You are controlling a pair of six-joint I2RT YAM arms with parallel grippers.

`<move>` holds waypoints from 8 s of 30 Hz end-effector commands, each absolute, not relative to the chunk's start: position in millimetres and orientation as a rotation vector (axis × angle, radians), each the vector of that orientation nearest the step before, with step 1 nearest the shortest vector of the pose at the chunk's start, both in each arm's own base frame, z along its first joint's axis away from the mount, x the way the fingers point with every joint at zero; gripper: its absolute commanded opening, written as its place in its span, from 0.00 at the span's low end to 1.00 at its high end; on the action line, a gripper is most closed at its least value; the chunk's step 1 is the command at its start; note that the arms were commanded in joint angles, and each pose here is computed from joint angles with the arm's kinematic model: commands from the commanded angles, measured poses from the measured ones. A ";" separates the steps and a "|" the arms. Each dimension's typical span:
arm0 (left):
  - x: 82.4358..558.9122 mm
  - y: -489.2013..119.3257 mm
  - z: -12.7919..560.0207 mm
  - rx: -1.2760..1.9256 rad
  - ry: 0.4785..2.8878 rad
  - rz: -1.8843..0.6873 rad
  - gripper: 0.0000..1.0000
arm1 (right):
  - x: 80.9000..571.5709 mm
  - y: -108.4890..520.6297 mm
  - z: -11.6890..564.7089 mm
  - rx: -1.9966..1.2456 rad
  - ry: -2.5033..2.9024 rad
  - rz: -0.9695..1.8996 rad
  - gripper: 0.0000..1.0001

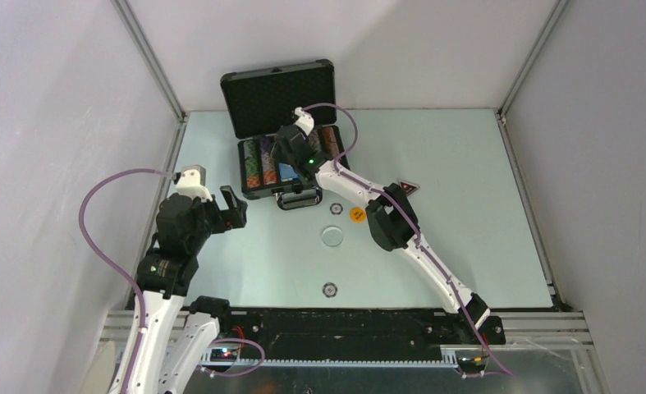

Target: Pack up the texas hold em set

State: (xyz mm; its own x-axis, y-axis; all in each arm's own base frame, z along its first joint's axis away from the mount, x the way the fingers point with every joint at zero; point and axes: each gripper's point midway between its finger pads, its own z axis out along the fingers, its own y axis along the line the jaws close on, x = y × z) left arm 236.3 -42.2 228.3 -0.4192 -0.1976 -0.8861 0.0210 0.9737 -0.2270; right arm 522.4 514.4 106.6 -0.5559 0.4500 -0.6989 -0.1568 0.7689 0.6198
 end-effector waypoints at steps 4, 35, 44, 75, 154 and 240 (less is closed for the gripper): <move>238.5 -42.7 234.3 -0.096 1.968 -0.240 0.98 | 541.8 481.9 105.6 0.279 1.992 0.619 0.31; 269.3 -53.0 259.9 -0.239 1.968 -0.332 0.98 | 432.4 325.8 317.5 0.062 1.607 0.646 0.46; 362.5 -88.4 284.2 -0.318 1.914 -0.499 0.97 | 361.0 217.4 209.8 0.212 1.928 0.527 0.53; 557.6 -121.2 150.2 -0.328 2.154 -0.342 0.81 | 493.7 185.6 145.4 0.240 1.806 0.751 0.43; 537.3 -150.0 62.6 -0.067 2.491 -0.001 0.49 | 488.4 191.1 116.5 0.254 1.892 0.810 0.44; 454.1 -77.0 248.9 -0.441 1.651 -0.374 1.00 | 258.4 331.6 17.5 -0.533 2.610 0.058 0.85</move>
